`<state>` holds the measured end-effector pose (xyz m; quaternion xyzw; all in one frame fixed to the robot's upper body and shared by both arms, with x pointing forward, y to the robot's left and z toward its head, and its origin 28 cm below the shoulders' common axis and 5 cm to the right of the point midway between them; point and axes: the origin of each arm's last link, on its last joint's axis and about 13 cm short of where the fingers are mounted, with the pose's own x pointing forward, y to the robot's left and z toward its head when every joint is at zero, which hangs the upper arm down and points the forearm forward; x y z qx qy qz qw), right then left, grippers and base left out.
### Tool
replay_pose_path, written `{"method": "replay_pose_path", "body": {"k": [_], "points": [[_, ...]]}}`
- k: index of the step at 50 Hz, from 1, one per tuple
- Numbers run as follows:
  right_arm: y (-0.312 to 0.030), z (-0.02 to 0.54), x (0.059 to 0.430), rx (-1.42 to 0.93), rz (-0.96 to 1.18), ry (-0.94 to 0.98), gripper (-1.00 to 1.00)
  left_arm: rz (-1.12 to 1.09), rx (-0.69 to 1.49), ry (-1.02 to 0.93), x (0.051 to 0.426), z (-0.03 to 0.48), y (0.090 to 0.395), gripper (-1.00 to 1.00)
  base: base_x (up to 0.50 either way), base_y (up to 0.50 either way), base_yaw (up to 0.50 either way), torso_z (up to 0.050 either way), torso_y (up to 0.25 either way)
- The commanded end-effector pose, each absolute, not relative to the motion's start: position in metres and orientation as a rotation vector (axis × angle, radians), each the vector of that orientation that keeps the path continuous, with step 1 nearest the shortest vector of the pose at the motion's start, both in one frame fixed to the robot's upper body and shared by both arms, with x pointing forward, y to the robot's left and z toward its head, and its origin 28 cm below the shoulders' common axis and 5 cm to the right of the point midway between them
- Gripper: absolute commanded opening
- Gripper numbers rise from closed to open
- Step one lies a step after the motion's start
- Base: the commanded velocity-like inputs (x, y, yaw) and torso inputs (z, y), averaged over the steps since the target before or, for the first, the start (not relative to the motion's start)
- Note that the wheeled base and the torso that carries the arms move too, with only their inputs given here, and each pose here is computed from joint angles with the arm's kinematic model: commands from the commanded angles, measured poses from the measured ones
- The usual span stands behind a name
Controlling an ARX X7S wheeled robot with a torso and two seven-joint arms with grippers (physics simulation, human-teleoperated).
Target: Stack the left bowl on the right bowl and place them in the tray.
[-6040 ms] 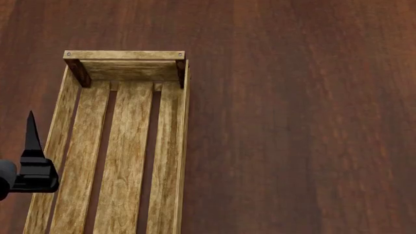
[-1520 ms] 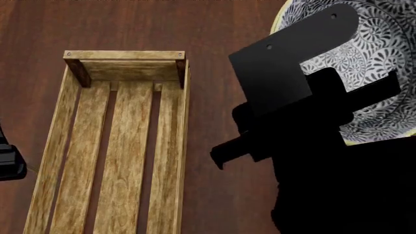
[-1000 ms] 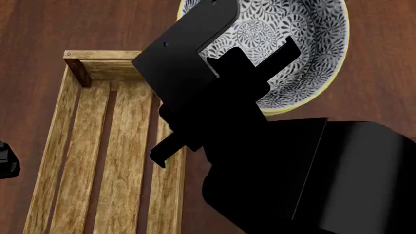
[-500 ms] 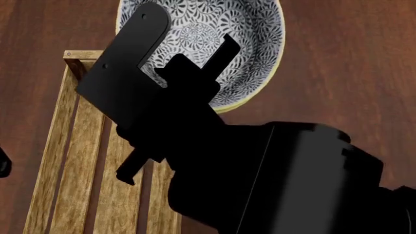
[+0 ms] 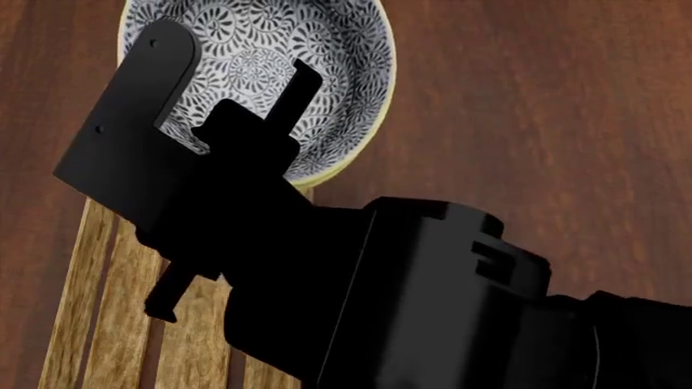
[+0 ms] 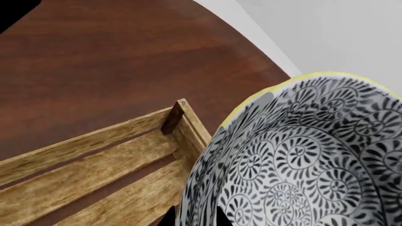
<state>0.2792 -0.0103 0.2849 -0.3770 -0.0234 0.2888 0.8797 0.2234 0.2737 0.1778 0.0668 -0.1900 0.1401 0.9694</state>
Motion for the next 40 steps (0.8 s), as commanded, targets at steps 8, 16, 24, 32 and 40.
{"method": "replay_pose_path", "body": {"k": [8, 16, 24, 32, 40], "points": [[0.011, 0.283, 0.303, -0.799, 0.618, -0.11, -1.0, 0.304, 0.114, -0.378, 0.222, 0.178, 0.28, 1.0, 0.0, 0.0, 0.0, 0.001, 0.001], [0.021, 0.28, 0.313, -0.807, 0.634, -0.095, -1.0, 0.304, 0.109, -0.372, 0.221, 0.177, 0.283, 1.0, 0.0, 0.0, 0.0, 0.0, 0.001], [0.027, 0.271, 0.323, -0.819, 0.651, -0.062, -1.0, 0.326, 0.102, -0.38, 0.217, 0.179, 0.287, 1.0, 0.0, 0.0, 0.0, 0.0, 0.0], [0.032, 0.264, 0.33, -0.84, 0.656, -0.037, -1.0, 0.334, 0.101, -0.381, 0.216, 0.18, 0.288, 1.0, 0.0, 0.0, 0.0, 0.0, 0.001], [0.037, 0.258, 0.339, -0.844, 0.662, -0.019, -1.0, 0.339, 0.108, -0.38, 0.212, 0.182, 0.29, 1.0, 0.0, 0.0, 0.0, 0.001, 0.001]]}}
